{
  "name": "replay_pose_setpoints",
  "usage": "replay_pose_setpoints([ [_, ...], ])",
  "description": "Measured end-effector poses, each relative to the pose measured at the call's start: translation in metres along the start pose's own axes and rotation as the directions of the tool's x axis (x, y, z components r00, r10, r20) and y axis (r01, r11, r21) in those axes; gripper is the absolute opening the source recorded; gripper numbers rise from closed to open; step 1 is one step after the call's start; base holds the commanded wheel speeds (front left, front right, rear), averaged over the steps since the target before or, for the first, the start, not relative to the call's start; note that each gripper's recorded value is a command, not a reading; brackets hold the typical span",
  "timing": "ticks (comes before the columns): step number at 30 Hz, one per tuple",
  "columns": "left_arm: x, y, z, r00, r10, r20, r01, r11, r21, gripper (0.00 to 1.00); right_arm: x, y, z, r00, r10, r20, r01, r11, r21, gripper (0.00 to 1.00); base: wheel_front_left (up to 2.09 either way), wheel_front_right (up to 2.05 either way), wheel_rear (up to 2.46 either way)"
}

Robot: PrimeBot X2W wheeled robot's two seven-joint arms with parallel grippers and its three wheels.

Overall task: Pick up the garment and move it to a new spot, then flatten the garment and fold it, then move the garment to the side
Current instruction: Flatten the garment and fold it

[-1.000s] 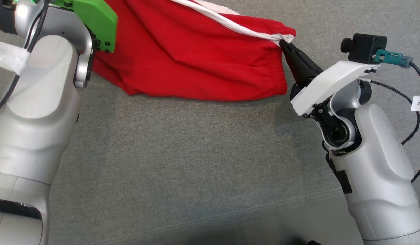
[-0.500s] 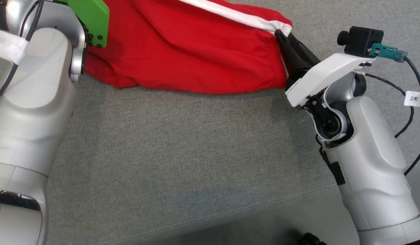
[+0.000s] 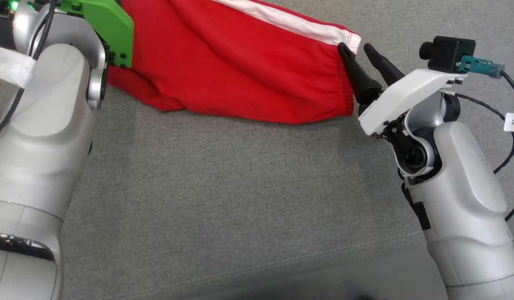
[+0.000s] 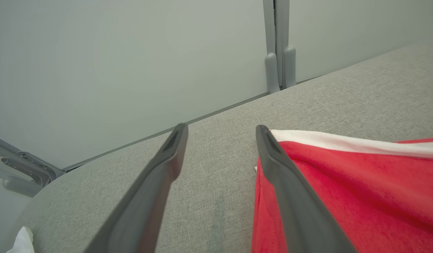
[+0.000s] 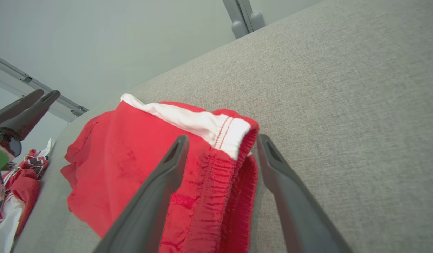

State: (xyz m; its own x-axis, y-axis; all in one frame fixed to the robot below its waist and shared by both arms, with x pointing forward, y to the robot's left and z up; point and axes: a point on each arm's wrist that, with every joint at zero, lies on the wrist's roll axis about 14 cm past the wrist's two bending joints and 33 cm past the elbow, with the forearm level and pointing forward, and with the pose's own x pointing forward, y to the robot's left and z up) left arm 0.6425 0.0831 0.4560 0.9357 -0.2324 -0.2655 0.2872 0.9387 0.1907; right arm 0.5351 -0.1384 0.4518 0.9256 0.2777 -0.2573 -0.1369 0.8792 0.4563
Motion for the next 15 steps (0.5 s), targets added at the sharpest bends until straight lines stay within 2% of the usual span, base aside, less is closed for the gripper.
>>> replay_pose_setpoints([
  [6,-0.021,0.006,-0.001,1.000,0.018,-0.009,-0.018,1.000,-0.009,1.00,-0.020,-0.003,0.013,0.999,-0.031,0.024,0.033,0.998,-0.057,1.00,0.00,0.00,0.00],
  [15,-0.053,0.003,-0.002,1.000,0.025,-0.015,-0.025,0.999,-0.038,1.00,-0.060,0.009,0.051,0.977,-0.035,0.211,0.067,0.987,-0.147,1.00,0.00,0.00,0.00],
])
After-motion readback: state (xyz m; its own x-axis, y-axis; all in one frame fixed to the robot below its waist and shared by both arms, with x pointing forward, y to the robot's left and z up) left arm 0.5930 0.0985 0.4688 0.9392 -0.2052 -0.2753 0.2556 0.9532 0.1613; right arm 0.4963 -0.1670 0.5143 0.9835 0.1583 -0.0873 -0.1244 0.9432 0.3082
